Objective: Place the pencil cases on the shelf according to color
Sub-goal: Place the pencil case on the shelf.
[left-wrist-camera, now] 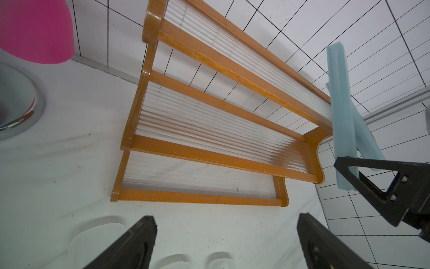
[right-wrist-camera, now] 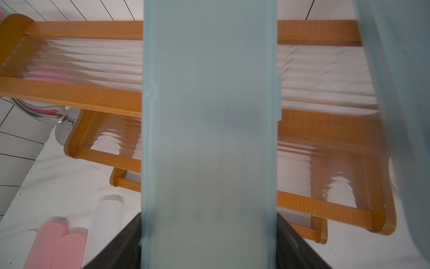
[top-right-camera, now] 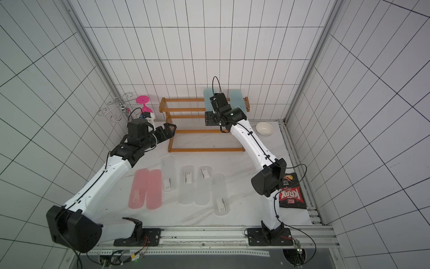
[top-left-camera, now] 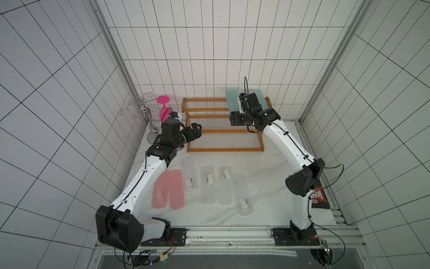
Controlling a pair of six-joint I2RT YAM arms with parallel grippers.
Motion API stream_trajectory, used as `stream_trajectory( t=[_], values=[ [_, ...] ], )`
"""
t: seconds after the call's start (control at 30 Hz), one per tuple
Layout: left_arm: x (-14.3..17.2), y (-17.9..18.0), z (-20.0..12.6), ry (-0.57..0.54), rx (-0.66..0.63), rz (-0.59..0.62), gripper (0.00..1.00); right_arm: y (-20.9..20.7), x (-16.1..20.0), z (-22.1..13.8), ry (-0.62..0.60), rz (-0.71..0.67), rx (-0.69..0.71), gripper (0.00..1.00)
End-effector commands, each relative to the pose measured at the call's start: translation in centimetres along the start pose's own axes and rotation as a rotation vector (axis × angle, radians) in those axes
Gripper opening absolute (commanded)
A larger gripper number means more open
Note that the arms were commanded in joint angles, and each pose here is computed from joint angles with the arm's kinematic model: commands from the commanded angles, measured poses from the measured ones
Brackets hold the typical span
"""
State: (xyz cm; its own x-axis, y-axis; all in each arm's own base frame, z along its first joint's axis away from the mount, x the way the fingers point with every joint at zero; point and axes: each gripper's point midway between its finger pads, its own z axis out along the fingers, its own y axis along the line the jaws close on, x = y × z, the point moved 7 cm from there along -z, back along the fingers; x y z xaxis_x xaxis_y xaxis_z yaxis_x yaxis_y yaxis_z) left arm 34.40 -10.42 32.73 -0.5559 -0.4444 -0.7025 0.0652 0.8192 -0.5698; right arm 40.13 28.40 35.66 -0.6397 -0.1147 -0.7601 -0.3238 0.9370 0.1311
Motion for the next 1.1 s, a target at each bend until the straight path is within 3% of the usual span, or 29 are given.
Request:
stream_trajectory(
  t=[0.0,0.17,0.33,0.53,1.07],
  values=[
    [0.0,-0.1,0.5,0.000,0.034,-0.009,0.98,-0.5,-2.8,-1.6,-0.114,0.031,0.019,0.44],
    [0.2,0.0,0.7,0.010,0.033,-0.010,0.99,-0.7,-3.3,-1.6,-0.131,0.051,0.033,0.52],
    [0.0,-0.2,0.3,0.005,0.040,-0.011,0.99,-1.0,-3.4,-1.0,-0.130,0.067,0.046,0.66],
    [-0.6,-1.2,-1.2,-0.029,0.088,-0.013,0.98,-1.1,-3.5,-0.4,-0.123,0.100,0.019,0.68],
    [-1.1,-2.3,-2.6,-0.029,0.142,-0.029,0.99,-0.8,-4.6,-1.6,-0.172,0.149,-0.080,0.92]
  ],
)
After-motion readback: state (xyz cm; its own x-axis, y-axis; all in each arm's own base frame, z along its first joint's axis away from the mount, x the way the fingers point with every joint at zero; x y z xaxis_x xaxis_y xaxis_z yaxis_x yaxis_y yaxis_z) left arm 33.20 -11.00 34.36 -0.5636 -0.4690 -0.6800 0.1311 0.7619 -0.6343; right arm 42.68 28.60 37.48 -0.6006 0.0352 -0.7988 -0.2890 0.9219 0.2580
